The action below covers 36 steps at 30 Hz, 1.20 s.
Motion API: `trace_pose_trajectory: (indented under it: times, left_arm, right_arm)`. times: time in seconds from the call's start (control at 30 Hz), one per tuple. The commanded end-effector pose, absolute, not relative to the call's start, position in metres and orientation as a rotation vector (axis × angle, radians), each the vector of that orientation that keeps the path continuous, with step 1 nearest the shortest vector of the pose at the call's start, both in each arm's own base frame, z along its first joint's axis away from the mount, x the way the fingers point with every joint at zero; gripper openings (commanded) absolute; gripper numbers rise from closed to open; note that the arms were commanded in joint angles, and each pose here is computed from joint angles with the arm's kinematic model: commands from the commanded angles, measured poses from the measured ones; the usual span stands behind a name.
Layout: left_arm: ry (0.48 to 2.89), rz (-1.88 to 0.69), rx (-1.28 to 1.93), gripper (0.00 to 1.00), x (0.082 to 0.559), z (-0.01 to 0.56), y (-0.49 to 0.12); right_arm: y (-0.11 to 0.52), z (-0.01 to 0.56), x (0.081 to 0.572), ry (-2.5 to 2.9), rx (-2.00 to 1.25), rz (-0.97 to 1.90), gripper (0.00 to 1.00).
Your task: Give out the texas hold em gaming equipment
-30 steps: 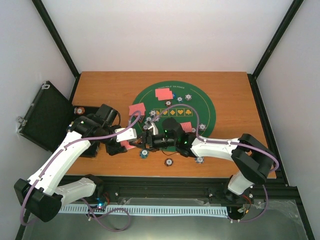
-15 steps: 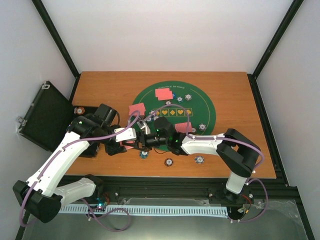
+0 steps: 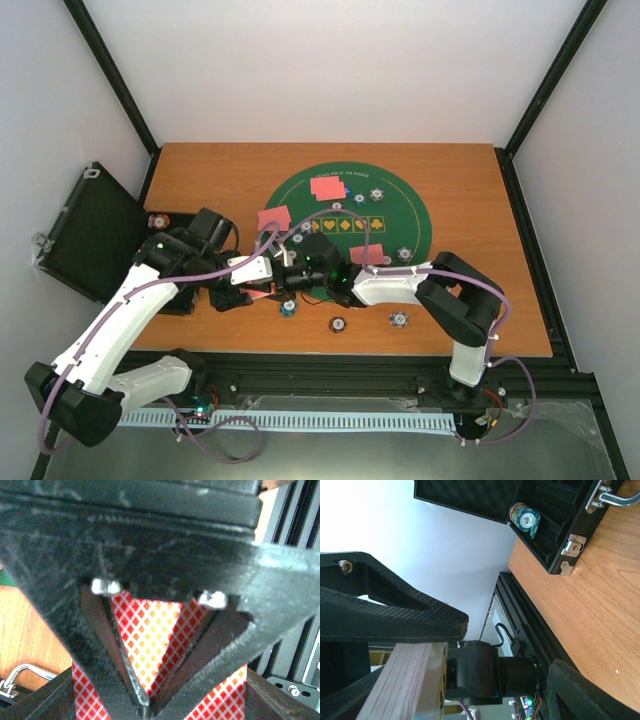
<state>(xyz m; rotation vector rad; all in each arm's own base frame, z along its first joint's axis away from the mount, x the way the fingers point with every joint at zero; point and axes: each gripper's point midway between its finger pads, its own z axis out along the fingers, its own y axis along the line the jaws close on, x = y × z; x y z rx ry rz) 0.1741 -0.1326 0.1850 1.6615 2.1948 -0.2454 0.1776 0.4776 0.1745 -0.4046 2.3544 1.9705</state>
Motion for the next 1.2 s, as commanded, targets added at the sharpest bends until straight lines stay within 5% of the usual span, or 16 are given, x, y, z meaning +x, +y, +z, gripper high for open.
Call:
trace_pose_trajectory:
  times: [0.0, 0.53, 1.17]
  left_arm:
    - [2.129, -0.241, 1.651, 0.12, 0.174, 0.203, -0.135]
    - [2.122, -0.236, 1.644, 0.12, 0.179, 0.205, -0.137]
    - [2.121, -0.220, 1.653, 0.12, 0.178, 0.199, -0.135]
  right_arm:
    - [0.465, 0.167, 0.181, 2.379, -0.393, 1.944, 0.71]
    - [0.425, 0.168, 0.191, 2.397, -0.335, 1.859, 0.63]
    - [0.404, 0.200, 0.185, 2.383, -0.352, 1.750, 0.31]
